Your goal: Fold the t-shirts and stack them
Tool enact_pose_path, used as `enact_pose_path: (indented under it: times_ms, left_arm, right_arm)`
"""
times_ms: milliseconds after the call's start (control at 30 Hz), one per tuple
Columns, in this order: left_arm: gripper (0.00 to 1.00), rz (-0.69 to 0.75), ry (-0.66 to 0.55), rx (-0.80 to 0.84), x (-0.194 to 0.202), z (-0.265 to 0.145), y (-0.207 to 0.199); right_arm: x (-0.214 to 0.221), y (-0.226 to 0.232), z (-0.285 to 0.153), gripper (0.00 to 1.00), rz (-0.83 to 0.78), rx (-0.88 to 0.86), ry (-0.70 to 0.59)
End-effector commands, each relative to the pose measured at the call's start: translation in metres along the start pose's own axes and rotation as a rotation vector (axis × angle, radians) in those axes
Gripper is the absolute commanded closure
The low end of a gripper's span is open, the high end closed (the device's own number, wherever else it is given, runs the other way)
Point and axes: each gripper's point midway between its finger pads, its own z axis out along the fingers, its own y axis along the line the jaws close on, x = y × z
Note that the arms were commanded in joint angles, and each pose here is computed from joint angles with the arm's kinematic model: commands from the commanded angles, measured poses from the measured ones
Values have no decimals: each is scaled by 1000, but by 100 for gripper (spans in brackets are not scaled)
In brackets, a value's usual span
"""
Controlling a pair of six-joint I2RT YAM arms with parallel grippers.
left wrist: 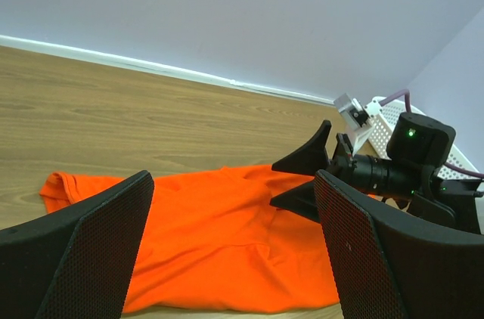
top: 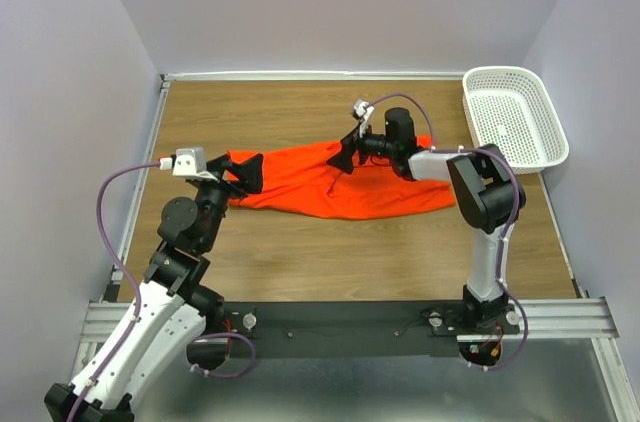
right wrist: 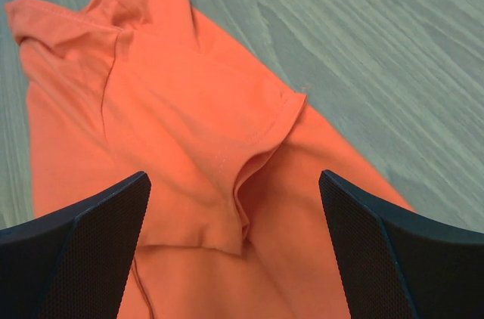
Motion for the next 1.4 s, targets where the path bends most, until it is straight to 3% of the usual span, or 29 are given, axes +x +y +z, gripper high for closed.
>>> enact_pose_path:
  times_ms: [0,433,1000,1200,1367]
  left_arm:
    - [5,3,-39,23,-18,0,-8]
    - [5,-1,-56,33,-22,-3,-9]
    - [5,-17,-53,13,-21,-5,-5]
    - [5,-102,17,-114,2,-3,16]
    - [2,-196,56,-231,25,4,35]
  right_arm:
    - [28,3,-4,0,21,1,63]
    - [38,-4,-37,0,14,145,147]
    - [-39,2,-69,0,-16,212,36]
    - [-88,8,-105,0,-120,307,-39]
    - [-93,30,-126,0,-29,208,85]
